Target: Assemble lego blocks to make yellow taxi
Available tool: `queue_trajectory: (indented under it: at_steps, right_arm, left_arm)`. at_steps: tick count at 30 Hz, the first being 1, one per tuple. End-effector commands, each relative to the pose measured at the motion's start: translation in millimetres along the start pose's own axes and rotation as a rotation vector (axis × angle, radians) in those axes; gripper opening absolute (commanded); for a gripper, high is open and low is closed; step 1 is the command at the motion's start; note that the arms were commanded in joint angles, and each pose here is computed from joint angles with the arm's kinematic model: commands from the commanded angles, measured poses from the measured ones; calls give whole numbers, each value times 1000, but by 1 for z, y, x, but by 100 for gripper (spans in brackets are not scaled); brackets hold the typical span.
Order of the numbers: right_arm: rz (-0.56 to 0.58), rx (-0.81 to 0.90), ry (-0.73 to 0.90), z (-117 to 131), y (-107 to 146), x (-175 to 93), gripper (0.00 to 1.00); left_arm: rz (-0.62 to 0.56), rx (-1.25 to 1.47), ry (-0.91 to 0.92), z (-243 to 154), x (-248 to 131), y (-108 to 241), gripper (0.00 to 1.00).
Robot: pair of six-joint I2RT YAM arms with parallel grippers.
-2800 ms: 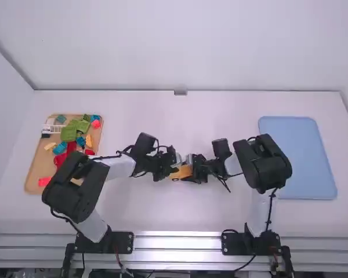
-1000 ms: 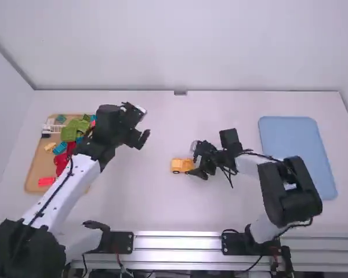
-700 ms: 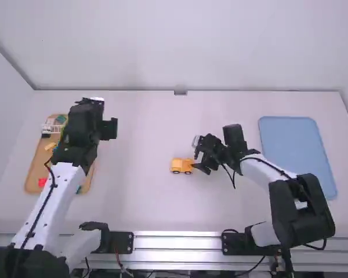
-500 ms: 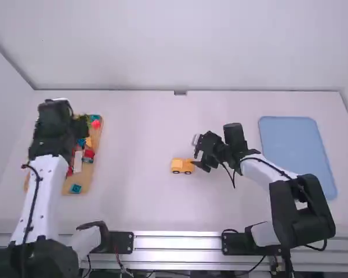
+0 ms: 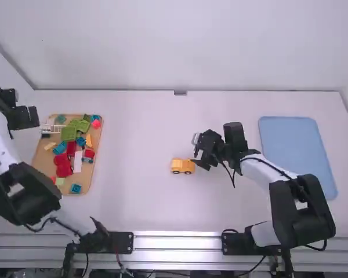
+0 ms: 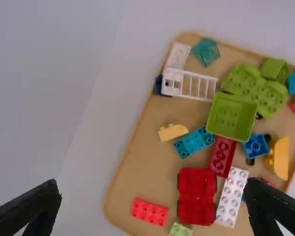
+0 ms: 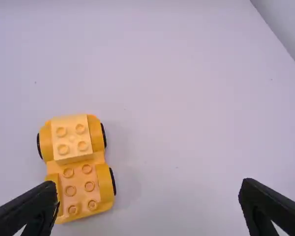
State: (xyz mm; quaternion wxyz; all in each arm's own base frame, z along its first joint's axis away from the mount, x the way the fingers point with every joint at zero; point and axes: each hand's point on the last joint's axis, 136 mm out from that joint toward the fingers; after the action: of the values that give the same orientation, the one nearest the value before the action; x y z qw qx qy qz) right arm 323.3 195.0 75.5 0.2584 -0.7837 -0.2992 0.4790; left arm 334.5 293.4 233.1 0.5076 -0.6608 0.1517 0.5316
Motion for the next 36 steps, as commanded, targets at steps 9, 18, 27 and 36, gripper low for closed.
queue_trajectory:
  at_steps: [9, 18, 27, 36]
  right_arm:
    - [-27, 46, 35, -11, -10, -4, 98]
    - [-30, 68, 42, -13, -10, -4, 98]
    - [-27, 127, 35, -11, -9, -4, 99]
    - [-27, 181, 31, -10, -9, -4, 98]
  left_arm:
    - [137, 444, 97, -6, 55, -6, 99]
    - [238, 568, 112, 0, 66, 18, 94]
    - [266, 676, 163, -5, 86, 31, 87]
    - [251, 751, 125, -2, 139, 51, 75]
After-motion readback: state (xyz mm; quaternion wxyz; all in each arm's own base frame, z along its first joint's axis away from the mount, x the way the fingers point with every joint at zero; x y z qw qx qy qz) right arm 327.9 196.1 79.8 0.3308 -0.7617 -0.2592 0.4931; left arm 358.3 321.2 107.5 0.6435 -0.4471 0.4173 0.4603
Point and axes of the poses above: each hand's point on the last joint's axis, 136 mm out from that joint toward the fingers, its own x axis out along the fingers, its own z axis along the line the jaws close on, y = z × x, and after that the axes turned 13 degrees about -x, right-handed
